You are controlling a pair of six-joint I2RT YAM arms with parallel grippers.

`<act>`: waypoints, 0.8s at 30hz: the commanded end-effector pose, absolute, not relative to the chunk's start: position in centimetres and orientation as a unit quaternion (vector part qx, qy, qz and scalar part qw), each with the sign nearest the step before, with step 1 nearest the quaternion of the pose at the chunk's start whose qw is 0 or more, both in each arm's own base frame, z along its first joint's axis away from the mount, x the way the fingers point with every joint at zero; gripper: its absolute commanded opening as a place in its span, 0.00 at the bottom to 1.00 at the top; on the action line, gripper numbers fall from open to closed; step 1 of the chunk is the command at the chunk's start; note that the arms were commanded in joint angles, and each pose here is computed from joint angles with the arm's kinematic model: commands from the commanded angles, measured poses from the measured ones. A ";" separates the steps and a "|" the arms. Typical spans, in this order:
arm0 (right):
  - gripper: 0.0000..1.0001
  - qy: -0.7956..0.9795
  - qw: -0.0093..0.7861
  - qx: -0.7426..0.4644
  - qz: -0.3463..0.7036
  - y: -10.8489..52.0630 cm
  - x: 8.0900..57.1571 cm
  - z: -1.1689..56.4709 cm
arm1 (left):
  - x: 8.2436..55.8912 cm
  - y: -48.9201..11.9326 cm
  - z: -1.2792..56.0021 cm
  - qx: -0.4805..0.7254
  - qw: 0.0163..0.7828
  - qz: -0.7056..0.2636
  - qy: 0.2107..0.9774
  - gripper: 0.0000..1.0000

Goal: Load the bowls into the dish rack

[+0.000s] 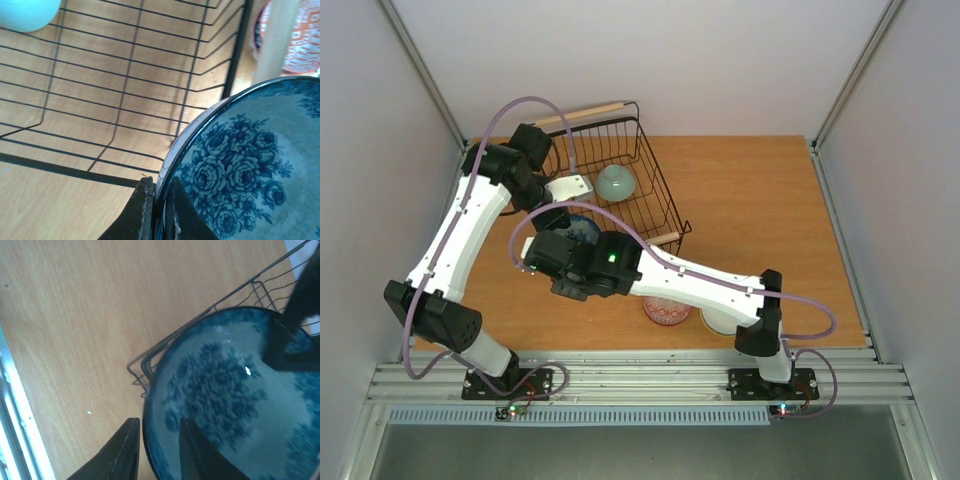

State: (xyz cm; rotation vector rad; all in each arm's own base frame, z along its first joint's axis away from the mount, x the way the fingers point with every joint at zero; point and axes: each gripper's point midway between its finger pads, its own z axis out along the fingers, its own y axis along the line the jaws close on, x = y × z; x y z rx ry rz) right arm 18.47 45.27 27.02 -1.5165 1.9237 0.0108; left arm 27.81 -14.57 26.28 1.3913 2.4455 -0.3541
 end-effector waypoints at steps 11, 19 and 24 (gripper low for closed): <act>0.59 0.775 0.473 -0.375 0.189 37.4 21.7 36.7 | 33.3 -14.6 32.8 0.339 0.397 -0.240 0.818 0.00; 0.71 0.768 0.388 -0.302 0.410 36.5 22.4 37.1 | 33.0 -16.3 33.6 0.293 0.424 -0.393 0.762 0.00; 0.86 0.736 0.345 -0.283 0.509 37.4 22.5 37.6 | 31.8 -17.4 34.1 0.286 0.412 -0.472 0.725 0.01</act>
